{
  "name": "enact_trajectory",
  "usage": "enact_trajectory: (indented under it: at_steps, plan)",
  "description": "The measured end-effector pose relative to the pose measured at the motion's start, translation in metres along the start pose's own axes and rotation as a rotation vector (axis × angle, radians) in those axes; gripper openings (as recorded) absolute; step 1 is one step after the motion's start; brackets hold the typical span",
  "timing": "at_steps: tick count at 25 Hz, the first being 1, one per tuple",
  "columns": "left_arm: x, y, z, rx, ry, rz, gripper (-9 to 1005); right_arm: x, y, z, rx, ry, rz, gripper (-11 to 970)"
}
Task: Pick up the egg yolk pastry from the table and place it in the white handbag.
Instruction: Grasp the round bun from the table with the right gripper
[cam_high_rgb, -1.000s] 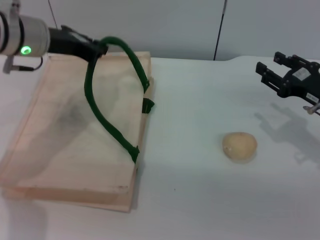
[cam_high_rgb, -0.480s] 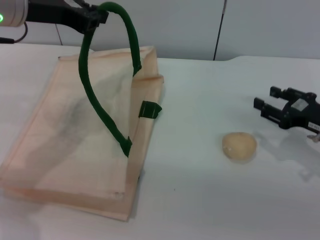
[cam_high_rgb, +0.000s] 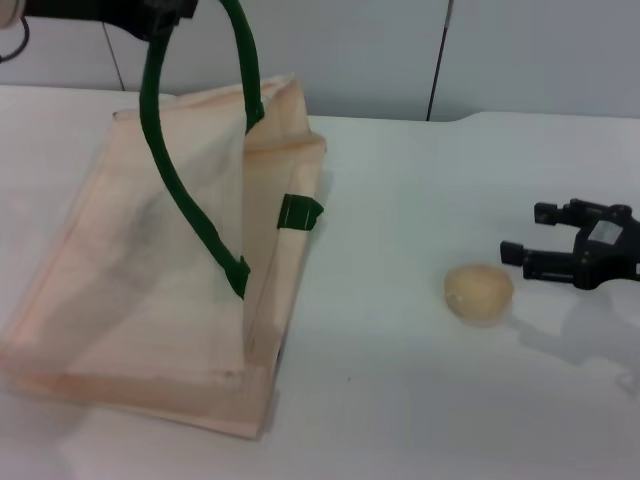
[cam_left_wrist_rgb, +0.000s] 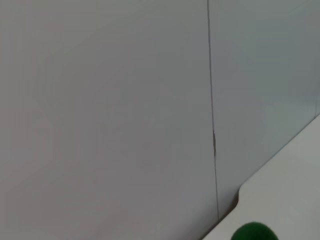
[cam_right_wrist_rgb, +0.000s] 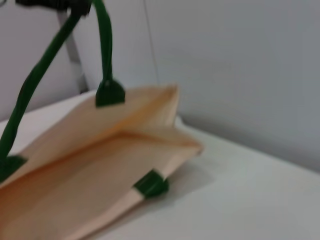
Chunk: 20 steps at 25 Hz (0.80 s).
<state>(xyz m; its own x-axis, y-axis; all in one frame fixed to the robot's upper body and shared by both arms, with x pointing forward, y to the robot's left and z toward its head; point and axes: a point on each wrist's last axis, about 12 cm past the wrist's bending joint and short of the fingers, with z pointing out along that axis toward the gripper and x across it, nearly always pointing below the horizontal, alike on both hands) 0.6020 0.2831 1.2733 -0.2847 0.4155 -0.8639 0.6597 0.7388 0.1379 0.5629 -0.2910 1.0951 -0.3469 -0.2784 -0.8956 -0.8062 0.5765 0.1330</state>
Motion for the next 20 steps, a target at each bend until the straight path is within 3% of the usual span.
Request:
enact_trajectory:
  at_steps: [2,10,20]
  plan:
    - [-0.003,0.000,-0.004,-0.002,-0.006,0.006,121,0.001,-0.001,0.004,-0.008,0.040,0.004,801]
    - [-0.008,-0.005,-0.014,0.010,-0.030,0.018,121,0.002,-0.012,0.018,0.004,0.089,0.046,861]
    - [-0.011,-0.006,-0.024,0.000,-0.043,0.014,122,0.002,-0.020,0.027,-0.040,0.181,0.062,879]
